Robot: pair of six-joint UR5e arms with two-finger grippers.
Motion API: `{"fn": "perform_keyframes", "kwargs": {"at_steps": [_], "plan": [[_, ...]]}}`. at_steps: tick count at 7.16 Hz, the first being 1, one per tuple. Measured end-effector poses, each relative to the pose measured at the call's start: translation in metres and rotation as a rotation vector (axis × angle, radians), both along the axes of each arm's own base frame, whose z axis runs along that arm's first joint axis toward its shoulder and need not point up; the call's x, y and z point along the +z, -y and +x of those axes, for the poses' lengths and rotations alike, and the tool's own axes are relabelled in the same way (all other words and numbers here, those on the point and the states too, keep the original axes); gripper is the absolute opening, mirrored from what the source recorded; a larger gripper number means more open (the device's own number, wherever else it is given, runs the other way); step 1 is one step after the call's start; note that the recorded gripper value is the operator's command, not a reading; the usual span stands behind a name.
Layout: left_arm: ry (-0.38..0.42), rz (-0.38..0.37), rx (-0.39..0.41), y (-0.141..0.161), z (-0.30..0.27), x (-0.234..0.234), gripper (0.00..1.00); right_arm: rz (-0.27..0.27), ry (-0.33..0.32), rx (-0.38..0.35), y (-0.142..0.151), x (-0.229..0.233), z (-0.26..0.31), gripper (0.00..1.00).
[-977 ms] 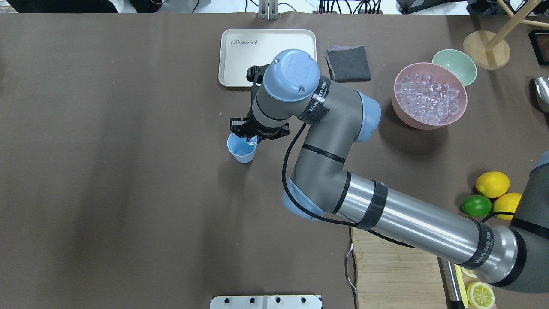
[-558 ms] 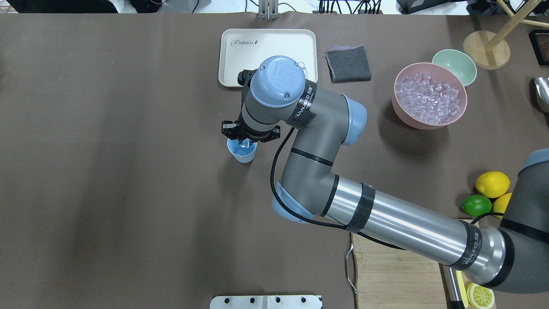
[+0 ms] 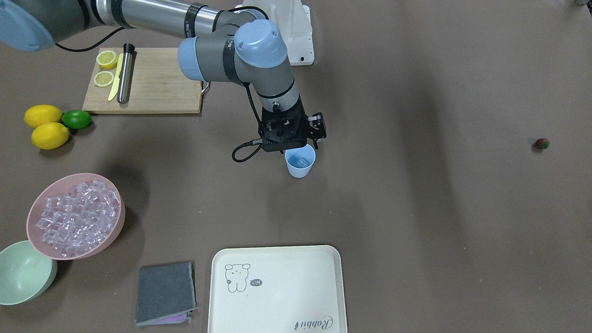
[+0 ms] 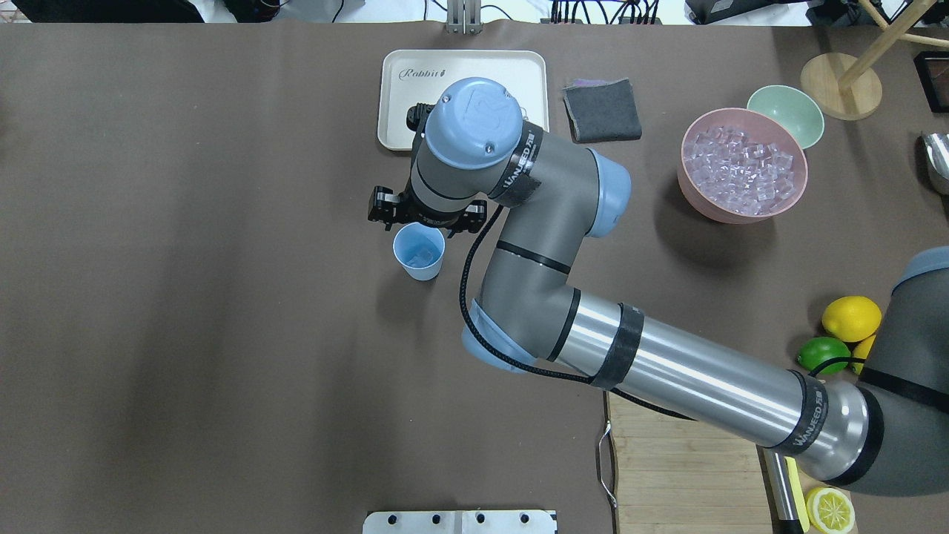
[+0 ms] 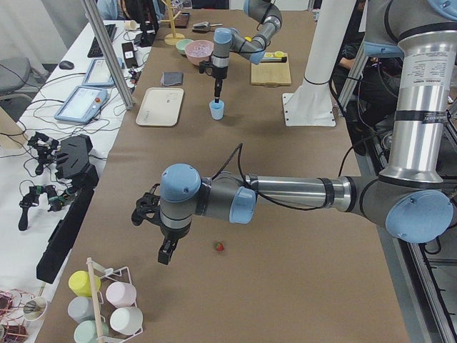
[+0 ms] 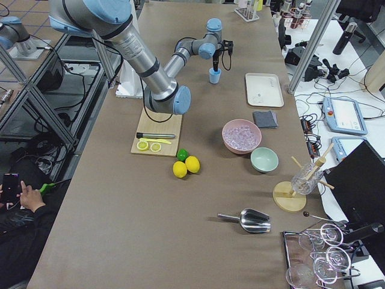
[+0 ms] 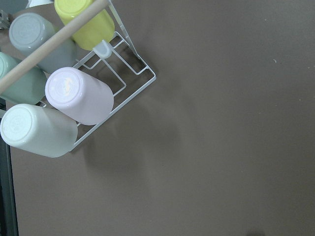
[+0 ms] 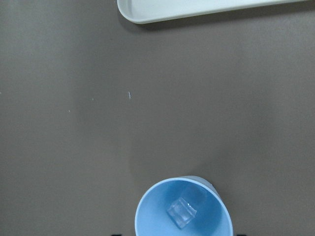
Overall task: Put ice and strawberries in cup
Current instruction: 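Move the right gripper back over the pink ice bowl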
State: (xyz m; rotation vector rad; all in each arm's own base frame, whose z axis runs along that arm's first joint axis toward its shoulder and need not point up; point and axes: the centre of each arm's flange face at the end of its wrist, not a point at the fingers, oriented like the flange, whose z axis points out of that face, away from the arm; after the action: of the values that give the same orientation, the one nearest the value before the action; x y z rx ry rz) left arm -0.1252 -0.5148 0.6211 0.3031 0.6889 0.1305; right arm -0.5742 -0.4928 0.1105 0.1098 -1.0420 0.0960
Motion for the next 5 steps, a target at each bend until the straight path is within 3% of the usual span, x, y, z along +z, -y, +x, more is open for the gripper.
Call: {"fn": "perform_keyframes", "kwargs": {"at_steps": [3, 5], "plan": [[0.001, 0.008, 0.002, 0.002, 0.001, -0.004, 0.98, -0.065, -0.028, -0.026, 0.064, 0.008, 0.116, 0.99], [0.002, 0.013, 0.002, 0.002, 0.001, -0.006, 0.98, 0.025, -0.13, -0.082, 0.084, 0.066, 0.196, 0.99]]}}
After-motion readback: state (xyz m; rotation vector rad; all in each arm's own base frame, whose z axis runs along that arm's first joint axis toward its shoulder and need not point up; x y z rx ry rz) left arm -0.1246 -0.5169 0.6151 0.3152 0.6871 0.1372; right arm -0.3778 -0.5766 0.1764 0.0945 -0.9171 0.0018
